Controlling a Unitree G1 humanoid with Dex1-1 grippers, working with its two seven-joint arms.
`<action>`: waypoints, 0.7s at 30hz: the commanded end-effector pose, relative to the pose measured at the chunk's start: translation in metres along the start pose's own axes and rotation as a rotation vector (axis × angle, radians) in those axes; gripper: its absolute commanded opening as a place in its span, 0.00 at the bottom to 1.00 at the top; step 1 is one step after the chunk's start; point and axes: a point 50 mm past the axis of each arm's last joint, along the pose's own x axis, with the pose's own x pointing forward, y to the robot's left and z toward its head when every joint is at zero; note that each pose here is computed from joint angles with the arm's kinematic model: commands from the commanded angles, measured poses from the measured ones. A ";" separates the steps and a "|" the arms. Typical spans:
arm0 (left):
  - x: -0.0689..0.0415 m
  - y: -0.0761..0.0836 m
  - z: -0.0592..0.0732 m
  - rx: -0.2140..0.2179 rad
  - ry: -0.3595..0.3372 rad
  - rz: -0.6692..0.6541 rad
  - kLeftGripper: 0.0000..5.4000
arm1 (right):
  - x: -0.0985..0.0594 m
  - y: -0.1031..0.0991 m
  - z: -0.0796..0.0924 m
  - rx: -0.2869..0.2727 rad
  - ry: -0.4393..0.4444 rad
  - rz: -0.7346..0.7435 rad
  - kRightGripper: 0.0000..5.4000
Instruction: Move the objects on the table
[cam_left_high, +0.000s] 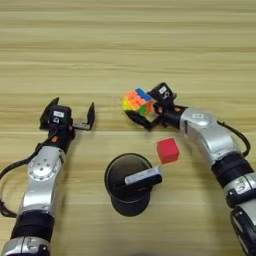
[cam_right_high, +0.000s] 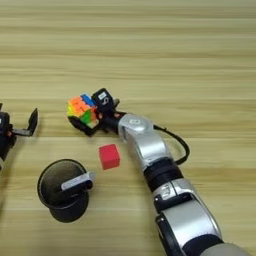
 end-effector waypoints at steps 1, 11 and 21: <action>-0.001 0.002 0.001 -0.015 -0.014 0.010 1.00 | 0.008 0.002 0.000 -0.041 0.027 0.005 1.00; -0.001 0.003 0.004 -0.010 -0.032 0.006 1.00 | 0.015 -0.005 -0.007 -0.044 0.031 -0.050 0.90; -0.001 -0.003 0.004 -0.002 -0.034 -0.024 1.00 | 0.016 -0.006 -0.010 -0.053 0.021 -0.065 0.68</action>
